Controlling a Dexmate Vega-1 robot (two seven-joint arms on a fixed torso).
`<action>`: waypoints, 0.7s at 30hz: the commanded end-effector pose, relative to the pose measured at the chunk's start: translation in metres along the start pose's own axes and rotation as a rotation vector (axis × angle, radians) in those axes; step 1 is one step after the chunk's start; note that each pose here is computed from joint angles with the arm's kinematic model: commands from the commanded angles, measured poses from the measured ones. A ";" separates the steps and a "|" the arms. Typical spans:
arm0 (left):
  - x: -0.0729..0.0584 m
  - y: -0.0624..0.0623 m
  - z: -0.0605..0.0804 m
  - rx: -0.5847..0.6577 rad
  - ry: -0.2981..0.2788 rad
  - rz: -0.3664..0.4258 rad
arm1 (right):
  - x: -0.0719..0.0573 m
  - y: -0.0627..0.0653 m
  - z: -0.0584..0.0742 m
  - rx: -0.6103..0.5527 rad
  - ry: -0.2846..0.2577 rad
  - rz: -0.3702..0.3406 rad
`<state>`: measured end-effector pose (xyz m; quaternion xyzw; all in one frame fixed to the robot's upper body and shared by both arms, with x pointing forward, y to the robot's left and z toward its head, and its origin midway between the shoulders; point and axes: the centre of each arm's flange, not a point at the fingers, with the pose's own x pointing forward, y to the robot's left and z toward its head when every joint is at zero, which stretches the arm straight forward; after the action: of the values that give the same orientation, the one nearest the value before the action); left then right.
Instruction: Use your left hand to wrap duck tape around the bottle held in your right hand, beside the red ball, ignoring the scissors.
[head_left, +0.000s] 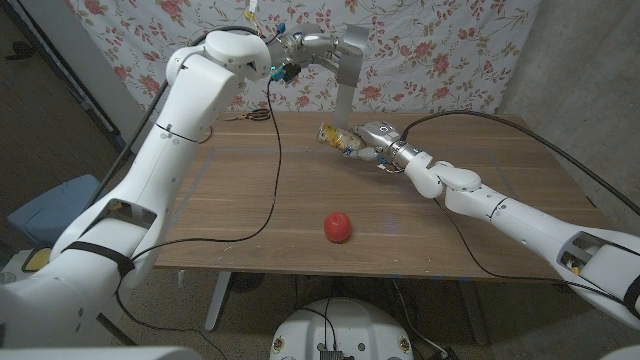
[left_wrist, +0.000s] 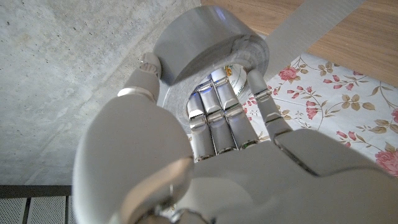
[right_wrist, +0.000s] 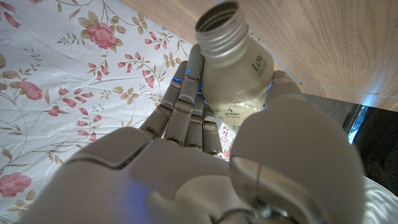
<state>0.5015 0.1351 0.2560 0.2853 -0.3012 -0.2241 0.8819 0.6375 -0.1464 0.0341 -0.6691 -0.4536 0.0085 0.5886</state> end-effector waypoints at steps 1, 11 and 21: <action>-0.021 -0.014 0.008 0.001 -0.035 -0.006 | 0.002 -0.002 0.005 -0.007 0.002 -0.007; -0.038 -0.027 0.004 -0.042 -0.041 0.019 | 0.010 -0.010 0.001 -0.010 0.032 -0.041; -0.042 -0.046 -0.012 -0.115 -0.027 0.026 | 0.019 -0.025 -0.013 -0.031 0.089 -0.094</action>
<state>0.4700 0.1326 0.2232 0.2598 -0.3147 -0.2334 0.8826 0.6371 -0.1427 0.0449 -0.6637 -0.4551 -0.0185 0.5933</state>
